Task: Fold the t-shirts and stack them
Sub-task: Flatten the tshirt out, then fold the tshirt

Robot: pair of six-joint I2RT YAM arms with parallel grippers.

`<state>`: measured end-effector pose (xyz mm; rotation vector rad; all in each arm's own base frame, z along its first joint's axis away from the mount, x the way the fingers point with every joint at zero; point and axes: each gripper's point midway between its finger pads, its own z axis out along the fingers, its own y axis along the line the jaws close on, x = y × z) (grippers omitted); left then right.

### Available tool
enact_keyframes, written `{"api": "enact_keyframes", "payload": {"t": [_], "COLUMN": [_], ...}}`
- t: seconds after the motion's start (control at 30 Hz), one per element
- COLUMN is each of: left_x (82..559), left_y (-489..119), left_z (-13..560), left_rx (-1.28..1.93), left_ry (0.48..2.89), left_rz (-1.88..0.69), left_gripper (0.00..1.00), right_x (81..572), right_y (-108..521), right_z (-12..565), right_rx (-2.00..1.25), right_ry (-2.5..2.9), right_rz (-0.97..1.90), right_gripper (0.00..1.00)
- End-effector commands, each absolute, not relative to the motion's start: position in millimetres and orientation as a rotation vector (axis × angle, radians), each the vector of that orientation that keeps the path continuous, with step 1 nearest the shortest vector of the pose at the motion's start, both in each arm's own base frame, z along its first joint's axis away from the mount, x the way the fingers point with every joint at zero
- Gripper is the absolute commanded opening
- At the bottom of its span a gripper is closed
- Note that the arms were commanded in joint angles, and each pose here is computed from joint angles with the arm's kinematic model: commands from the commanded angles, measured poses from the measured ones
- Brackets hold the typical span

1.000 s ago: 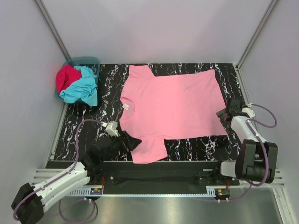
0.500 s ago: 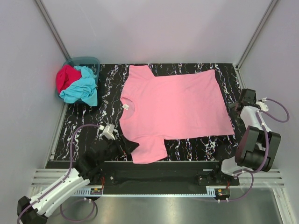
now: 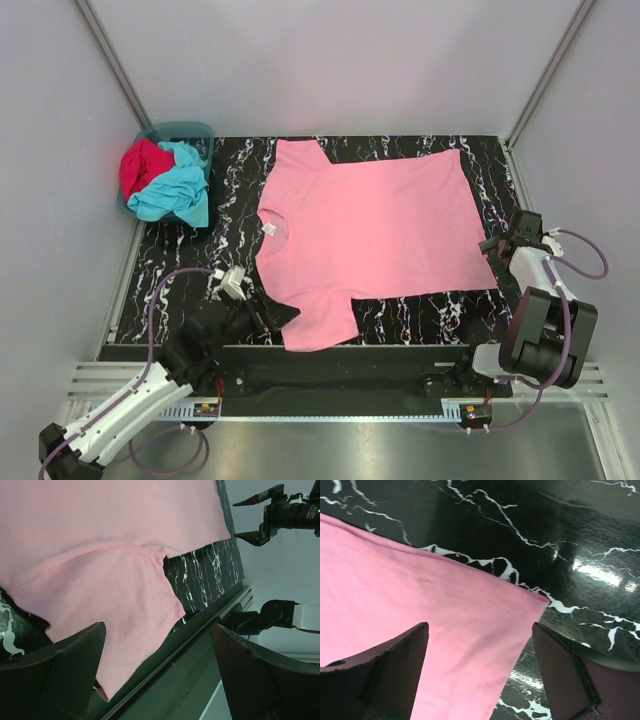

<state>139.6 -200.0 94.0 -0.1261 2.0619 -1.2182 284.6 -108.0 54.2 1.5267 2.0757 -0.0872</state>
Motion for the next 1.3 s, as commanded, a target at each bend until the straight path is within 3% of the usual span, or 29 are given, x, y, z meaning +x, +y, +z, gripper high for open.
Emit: {"api": "enact_keyframes", "payload": {"t": [0.0,0.33,0.63,1.27], "left_x": [114,128,152,152], "left_y": [-194,-189,-189,-190], "left_z": [31,24,45,32], "left_rx": [-0.141,-0.259,-0.157,-0.153], "left_ry": [2.290,2.233,2.269,2.324], "left_rz": [-1.175,-1.153,-0.951,-0.913], "left_gripper": [0.91,0.92,0.93,0.92], "right_x": [280,289,292,272], "right_y": [-112,-76,-73,-75], "right_z": [56,54,63,51], "right_rx": [1.514,1.464,1.417,1.483], "right_ry": [2.059,2.011,1.985,1.964], "right_rz": [-0.084,0.216,0.249,0.190], "right_gripper": [0.91,0.89,0.88,0.87]}}
